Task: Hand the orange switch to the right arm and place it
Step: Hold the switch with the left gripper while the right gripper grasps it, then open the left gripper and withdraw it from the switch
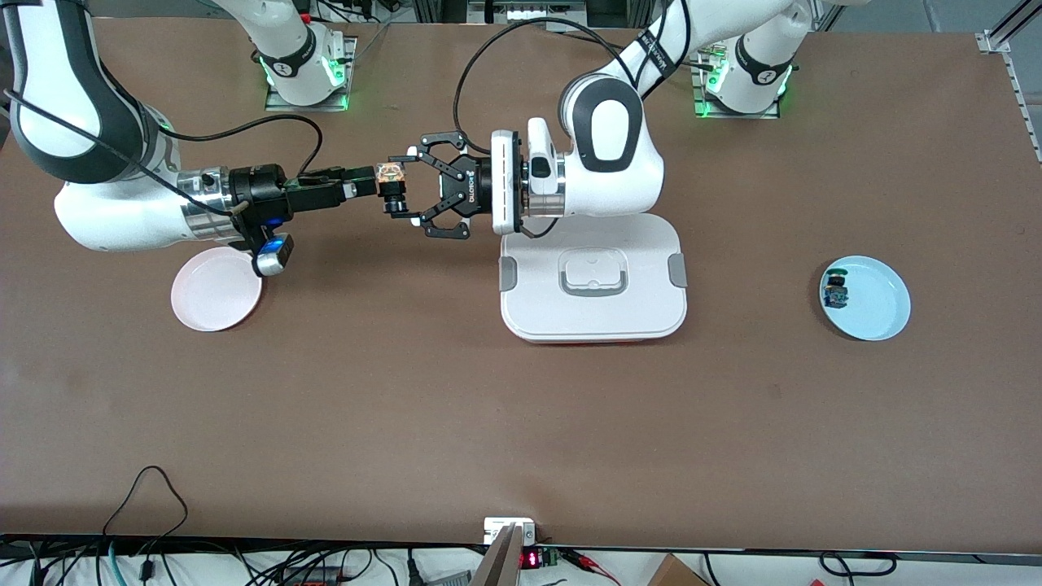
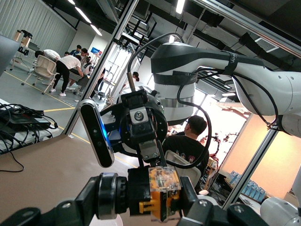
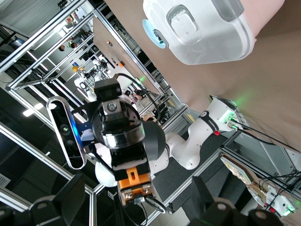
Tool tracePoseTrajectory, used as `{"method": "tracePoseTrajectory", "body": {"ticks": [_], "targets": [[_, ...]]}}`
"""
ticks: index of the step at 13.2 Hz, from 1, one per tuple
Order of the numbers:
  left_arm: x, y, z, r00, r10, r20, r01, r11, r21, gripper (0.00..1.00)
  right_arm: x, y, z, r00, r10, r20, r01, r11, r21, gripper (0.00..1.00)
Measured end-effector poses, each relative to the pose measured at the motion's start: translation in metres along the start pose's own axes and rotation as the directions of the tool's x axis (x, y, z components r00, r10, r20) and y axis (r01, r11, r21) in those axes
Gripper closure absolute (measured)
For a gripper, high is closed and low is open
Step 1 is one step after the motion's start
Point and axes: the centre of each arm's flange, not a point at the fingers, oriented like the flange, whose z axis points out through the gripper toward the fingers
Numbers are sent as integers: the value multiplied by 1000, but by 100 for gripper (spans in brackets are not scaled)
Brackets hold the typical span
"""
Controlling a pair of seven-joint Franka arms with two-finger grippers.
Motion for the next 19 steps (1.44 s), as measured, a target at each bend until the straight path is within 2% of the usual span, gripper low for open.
{"method": "tracePoseTrajectory", "body": {"ticks": [11,12,13,14,15,18,19], "targets": [[-1,1,1,1000,0,1,0,1000,-3,27,3,1,17,1000,2,-29,-2,1000,-12,0],[-1,2,2,1000,0,1,0,1000,-3,27,3,0,17,1000,1,-28,-1,1000,-13,4],[-1,2,2,1000,0,1,0,1000,-3,27,2,0,17,1000,0,-27,0,1000,-13,4],[-1,1,2,1000,0,1,0,1000,-3,27,2,0,17,1000,-1,-27,1,1000,-13,12],[-1,1,2,1000,-1,2,1,1000,-3,27,1,-1,18,1000,-2,-27,2,1000,-13,26],[-2,2,2,1000,-3,3,3,1000,-4,27,-3,-4,17,1000,-11,-27,11,1000,-6,59],[-2,2,2,1000,-22,2,22,1000,-6,27,-4,-5,16,999,-26,-29,25,1000,-7,64]]}}
